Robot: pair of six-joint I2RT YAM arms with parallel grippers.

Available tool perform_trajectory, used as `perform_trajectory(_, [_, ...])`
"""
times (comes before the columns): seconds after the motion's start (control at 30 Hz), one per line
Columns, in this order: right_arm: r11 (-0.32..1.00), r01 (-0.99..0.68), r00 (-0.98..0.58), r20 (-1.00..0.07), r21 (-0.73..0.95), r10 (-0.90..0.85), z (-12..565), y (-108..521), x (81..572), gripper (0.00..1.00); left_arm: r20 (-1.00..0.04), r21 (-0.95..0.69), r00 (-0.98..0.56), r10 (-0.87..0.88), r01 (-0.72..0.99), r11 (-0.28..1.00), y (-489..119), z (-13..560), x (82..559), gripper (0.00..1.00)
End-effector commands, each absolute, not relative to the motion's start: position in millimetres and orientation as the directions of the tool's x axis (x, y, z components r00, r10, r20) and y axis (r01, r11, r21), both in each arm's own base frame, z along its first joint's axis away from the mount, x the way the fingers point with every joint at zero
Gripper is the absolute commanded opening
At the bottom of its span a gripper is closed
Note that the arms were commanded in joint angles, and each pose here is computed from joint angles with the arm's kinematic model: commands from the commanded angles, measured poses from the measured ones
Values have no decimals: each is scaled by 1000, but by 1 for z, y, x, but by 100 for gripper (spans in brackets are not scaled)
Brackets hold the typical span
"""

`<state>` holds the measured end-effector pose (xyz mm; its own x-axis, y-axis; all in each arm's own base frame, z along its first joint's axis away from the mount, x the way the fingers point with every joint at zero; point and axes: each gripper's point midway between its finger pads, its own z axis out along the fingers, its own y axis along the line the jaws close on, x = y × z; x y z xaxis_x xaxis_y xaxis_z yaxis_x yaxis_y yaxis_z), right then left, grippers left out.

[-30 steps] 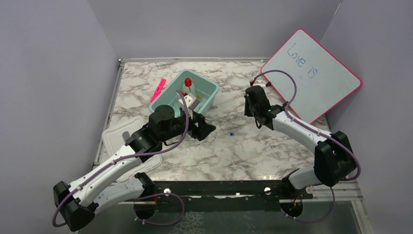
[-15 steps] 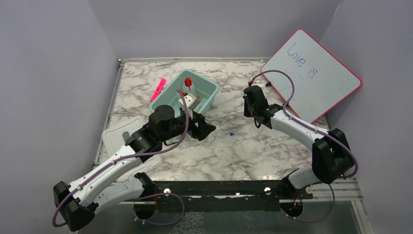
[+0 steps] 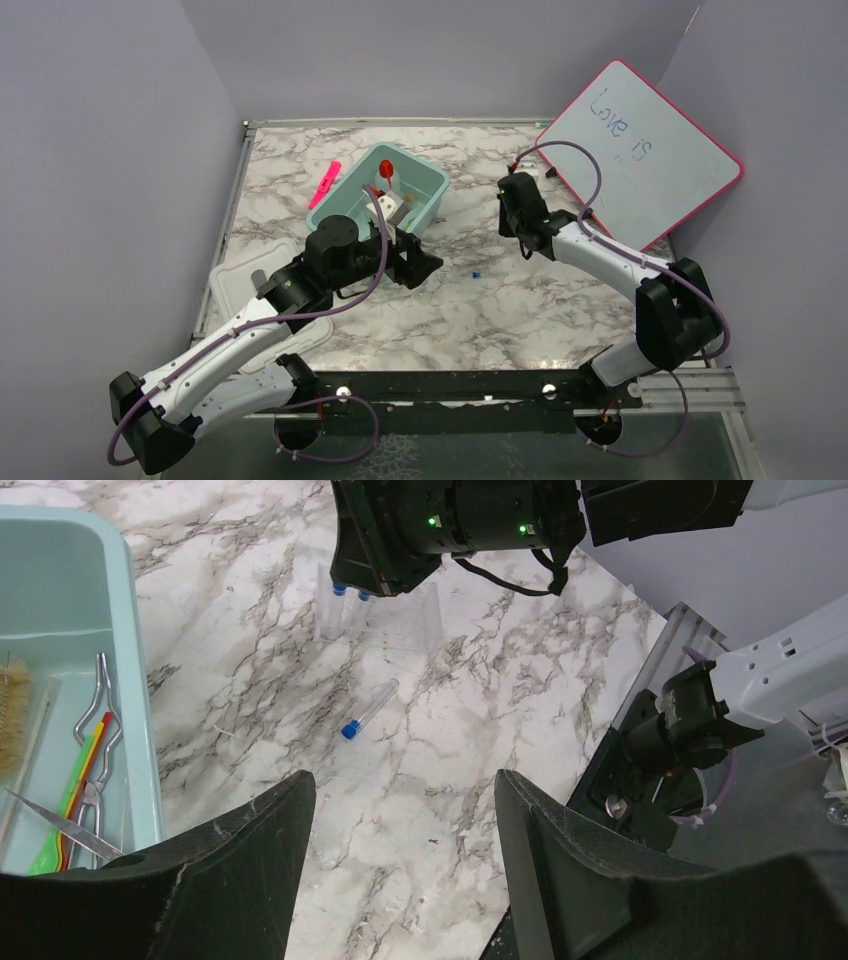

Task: Organize the chemistry lab equipment

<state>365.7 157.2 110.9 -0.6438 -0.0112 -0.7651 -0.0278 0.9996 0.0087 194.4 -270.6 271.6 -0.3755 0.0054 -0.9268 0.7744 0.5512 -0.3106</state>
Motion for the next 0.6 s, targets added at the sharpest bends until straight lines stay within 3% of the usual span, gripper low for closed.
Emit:
perform_trajectory(0.0, [1000,-12,-644,-765,7,-2,114,155,365,15,-936,-300,-353,-6,786,540,-272,279,194,69])
perform_trajectory(0.57, [998,-44,-617,-787,42,6,132,157,360,16,-934,-304,-357,-7,786,539,-272,278,194,69])
